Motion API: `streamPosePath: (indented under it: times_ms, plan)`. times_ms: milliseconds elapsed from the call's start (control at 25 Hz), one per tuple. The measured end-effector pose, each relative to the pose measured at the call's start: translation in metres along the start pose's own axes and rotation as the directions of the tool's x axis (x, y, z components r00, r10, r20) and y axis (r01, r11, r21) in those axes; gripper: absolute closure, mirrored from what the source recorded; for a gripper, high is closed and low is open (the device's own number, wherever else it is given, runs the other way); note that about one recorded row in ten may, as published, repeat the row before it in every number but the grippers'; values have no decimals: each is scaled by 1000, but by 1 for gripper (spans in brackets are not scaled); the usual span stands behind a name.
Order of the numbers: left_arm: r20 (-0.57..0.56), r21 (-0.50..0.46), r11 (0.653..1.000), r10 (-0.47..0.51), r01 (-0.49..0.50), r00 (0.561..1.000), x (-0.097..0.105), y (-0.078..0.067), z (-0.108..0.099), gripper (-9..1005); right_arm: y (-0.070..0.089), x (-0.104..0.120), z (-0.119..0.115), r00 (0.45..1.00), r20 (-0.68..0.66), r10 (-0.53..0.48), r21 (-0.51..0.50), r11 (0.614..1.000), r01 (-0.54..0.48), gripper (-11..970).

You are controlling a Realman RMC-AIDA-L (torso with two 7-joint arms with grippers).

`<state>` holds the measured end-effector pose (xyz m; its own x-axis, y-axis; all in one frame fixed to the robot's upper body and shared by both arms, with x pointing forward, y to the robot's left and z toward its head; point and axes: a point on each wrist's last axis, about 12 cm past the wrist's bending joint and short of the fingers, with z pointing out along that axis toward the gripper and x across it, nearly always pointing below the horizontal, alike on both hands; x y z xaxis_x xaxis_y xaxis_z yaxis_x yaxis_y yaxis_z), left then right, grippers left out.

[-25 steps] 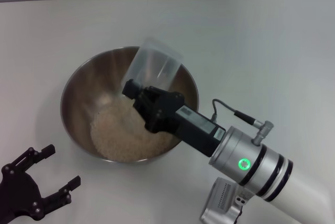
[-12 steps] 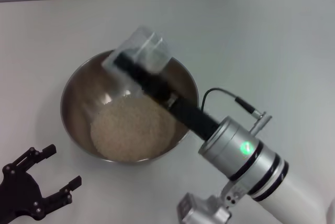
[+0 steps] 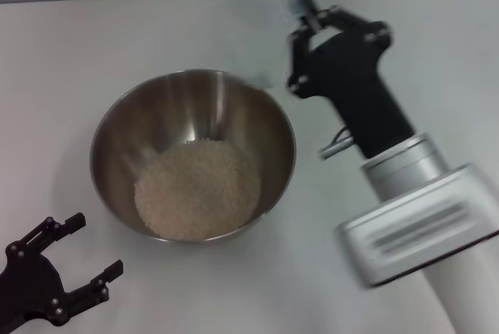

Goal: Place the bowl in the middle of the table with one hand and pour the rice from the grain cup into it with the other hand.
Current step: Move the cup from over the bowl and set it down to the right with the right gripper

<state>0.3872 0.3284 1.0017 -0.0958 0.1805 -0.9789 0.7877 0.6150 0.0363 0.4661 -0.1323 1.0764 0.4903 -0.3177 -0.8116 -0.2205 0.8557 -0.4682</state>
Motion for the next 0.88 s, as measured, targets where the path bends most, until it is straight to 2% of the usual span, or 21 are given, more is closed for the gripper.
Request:
streamPosePath:
  times_ms: [40,120,160,200,360,560,880]
  plan:
    - [0,0,1000,0,0,1000,0,0,0,133,-6,7,-2,996,-18,93,19,996,-92,940]
    - [0,0,1000,0,0,1000,0,0,0,133,-18,21,-7,979,-39,201,50,979,-199,940]
    - [1,0,1000,1,-1,1000,0,0,0,133,-31,36,-10,956,-59,287,81,956,-282,940]
    - [1,0,1000,1,-1,1000,0,0,0,133,-31,36,-10,956,-59,287,81,956,-282,940]
    - [8,5,1000,1,-1,1000,-1,-1,0,133,-59,73,-23,906,-132,403,113,914,-390,940]
    - [19,13,1000,1,-1,1000,-2,-1,0,133,-66,87,-32,896,-198,398,115,917,-382,941]
    - [25,11,1000,1,-2,1000,-3,-1,0,133,-58,100,-34,875,-324,359,42,930,-365,941]
